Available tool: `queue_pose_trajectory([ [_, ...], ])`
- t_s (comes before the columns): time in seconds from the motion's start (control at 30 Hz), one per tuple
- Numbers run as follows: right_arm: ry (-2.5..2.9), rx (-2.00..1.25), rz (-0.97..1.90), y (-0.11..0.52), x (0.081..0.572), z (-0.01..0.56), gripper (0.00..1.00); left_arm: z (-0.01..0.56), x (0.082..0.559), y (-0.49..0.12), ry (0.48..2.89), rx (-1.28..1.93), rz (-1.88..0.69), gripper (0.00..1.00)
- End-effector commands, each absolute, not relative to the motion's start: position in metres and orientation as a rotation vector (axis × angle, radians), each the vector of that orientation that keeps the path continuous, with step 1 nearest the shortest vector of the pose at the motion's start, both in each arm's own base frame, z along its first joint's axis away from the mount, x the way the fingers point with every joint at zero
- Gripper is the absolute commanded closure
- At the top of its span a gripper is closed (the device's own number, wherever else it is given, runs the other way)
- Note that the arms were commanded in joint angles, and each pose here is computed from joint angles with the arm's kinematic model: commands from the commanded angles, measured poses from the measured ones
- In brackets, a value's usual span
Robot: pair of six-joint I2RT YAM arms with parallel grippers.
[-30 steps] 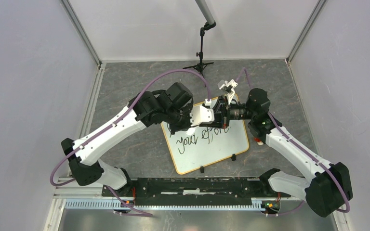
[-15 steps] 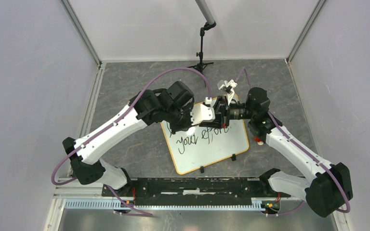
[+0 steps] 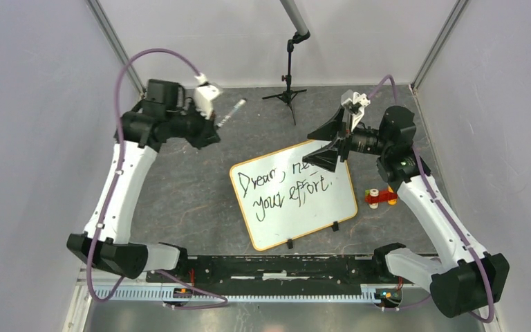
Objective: Write a sentence on the whiteboard
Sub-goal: Pass from the right arm to the left, then put down the whiteboard marker at the center of the board.
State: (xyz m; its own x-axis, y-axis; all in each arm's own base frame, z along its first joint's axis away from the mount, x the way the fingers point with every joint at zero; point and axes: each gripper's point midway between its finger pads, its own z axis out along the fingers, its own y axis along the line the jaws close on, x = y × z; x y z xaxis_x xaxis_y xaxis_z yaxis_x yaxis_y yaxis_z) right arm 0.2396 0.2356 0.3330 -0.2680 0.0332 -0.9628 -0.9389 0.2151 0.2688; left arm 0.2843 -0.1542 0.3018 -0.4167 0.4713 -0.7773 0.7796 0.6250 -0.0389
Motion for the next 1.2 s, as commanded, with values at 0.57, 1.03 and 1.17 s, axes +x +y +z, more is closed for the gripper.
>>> queue_pose_trajectory([
  [0.57, 1.69, -1.018, 0.859, 0.169, 0.25, 0.253, 0.02, 0.058, 0.242, 0.087, 2.796, 0.181, -0.348, 0.91],
  [1.03, 1.752, -1.008, 0.818, 0.163, 0.259, 0.241, 0.02, 0.007, 0.209, 0.102, 2.912, 0.233, -0.212, 0.69],
  [1.17, 1.754, -1.013, 0.79, 0.161, 0.261, 0.242, 0.02, 0.004, 0.206, 0.101, 2.913, 0.243, -0.208, 0.65],
])
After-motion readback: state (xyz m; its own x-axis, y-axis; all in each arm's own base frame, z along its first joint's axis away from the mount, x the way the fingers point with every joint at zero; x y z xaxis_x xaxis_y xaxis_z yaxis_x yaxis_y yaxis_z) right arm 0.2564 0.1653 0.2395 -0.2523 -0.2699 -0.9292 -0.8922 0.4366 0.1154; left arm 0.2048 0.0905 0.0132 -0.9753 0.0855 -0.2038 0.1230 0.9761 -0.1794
